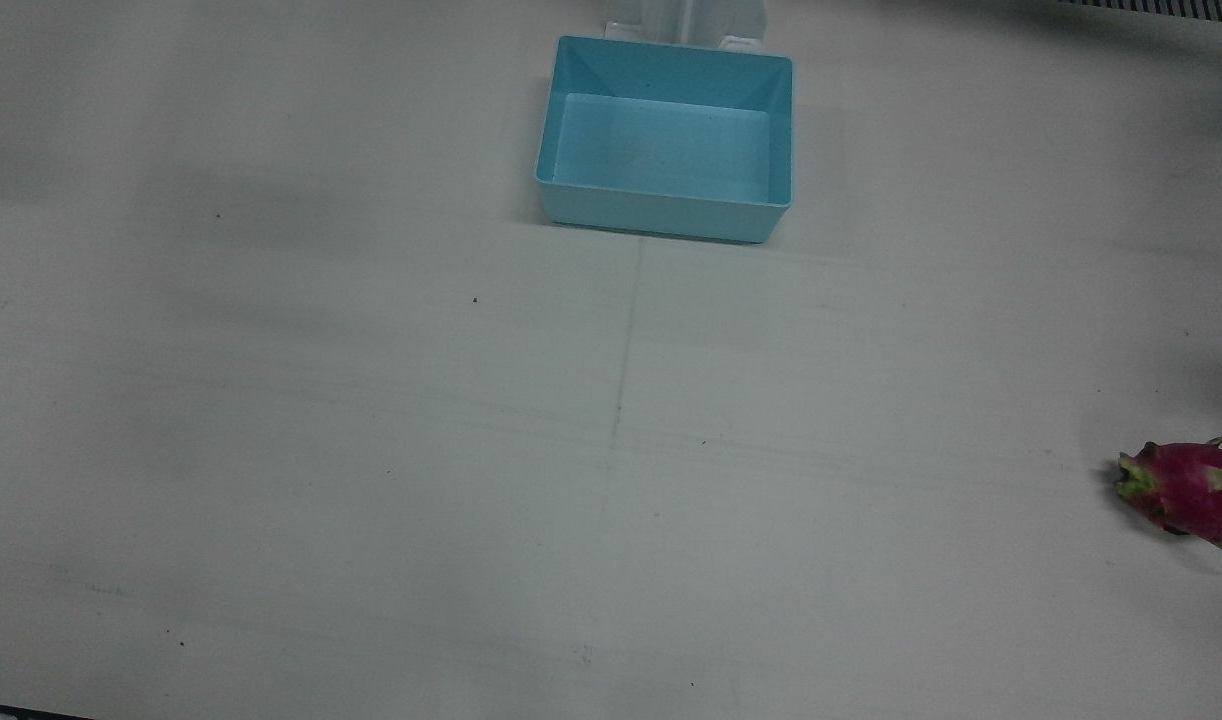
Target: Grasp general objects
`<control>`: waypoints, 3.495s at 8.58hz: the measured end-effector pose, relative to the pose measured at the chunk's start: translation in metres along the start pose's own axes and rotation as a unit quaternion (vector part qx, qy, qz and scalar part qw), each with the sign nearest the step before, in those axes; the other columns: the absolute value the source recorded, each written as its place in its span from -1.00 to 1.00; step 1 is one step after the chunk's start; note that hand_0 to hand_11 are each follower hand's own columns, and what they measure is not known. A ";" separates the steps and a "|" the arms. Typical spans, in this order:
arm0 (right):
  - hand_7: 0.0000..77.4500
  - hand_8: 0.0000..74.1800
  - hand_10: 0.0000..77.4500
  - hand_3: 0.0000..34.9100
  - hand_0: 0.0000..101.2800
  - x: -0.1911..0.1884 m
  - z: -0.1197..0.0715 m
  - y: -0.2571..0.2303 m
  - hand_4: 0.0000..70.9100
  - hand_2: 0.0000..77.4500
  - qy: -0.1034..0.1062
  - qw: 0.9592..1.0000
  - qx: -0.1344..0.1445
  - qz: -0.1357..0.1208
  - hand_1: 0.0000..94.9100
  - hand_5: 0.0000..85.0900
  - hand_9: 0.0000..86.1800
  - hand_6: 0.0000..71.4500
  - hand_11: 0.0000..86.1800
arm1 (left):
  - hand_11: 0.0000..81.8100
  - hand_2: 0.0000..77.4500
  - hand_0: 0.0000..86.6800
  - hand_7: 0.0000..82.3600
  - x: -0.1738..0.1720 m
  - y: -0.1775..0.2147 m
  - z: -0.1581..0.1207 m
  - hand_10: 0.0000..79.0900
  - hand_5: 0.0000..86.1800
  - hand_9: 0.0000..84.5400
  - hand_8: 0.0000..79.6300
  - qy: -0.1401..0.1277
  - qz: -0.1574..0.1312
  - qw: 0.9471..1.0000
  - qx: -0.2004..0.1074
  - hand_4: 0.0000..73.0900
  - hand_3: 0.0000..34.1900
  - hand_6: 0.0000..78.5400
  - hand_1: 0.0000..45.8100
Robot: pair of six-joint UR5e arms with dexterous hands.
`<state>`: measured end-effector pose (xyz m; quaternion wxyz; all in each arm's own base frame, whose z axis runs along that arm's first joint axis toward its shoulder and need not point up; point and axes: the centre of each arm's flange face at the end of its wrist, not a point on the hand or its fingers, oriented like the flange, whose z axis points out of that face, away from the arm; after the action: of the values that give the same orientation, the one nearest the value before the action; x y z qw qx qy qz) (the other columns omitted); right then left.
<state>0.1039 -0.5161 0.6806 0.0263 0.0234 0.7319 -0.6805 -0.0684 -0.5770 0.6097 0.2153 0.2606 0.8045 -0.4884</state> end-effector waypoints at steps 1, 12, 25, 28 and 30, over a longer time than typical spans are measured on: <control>-1.00 -1.00 -1.00 -1.00 -1.00 0.000 0.000 0.000 -1.00 0.93 0.000 1.000 0.000 0.000 -0.87 -1.00 -0.99 -1.00 -0.99 | -0.97 -0.99 0.28 -1.00 0.008 0.011 0.005 -0.99 -0.95 -0.99 -0.97 -0.009 0.003 1.000 -0.008 -0.87 -0.99 -1.00 -1.00; -1.00 -1.00 -1.00 -1.00 -1.00 0.000 0.000 0.000 -1.00 0.93 0.000 1.000 0.000 0.000 -0.87 -1.00 -0.99 -1.00 -0.99 | -0.97 -0.99 0.40 -1.00 0.028 0.064 -0.038 -0.99 -0.95 -0.99 -0.97 -0.127 0.213 0.966 -0.068 -0.85 -0.75 -1.00 -1.00; -1.00 -1.00 -1.00 -1.00 -1.00 0.000 0.000 -0.001 -1.00 0.93 0.000 1.000 0.001 0.001 -0.87 -1.00 -0.99 -1.00 -0.99 | -0.91 -0.92 0.48 -0.97 -0.074 0.060 -0.090 -0.97 -0.96 -0.99 -0.97 -0.282 0.413 0.857 -0.122 -0.88 -0.54 -1.00 -1.00; -1.00 -1.00 -1.00 -1.00 -1.00 0.000 0.000 -0.001 -1.00 0.93 0.000 1.000 0.001 0.001 -0.87 -1.00 -0.99 -1.00 -0.99 | -0.91 -0.92 0.41 -0.96 -0.095 0.056 -0.104 -0.97 -0.96 -0.99 -0.97 -0.313 0.402 0.851 -0.127 -0.90 -0.54 -1.00 -1.00; -1.00 -1.00 -1.00 -1.00 -1.00 0.000 0.000 -0.001 -1.00 0.93 0.000 1.000 0.001 0.001 -0.87 -1.00 -0.99 -1.00 -0.99 | -0.91 -0.92 0.39 -0.97 -0.108 0.063 -0.106 -0.97 -0.96 -0.99 -0.97 -0.324 0.394 0.849 -0.138 -0.91 -0.54 -1.00 -1.00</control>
<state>0.1038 -0.5160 0.6812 0.0266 0.0239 0.7315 -0.6810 0.0449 -0.4798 0.6783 0.6718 0.3508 0.5777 -0.3032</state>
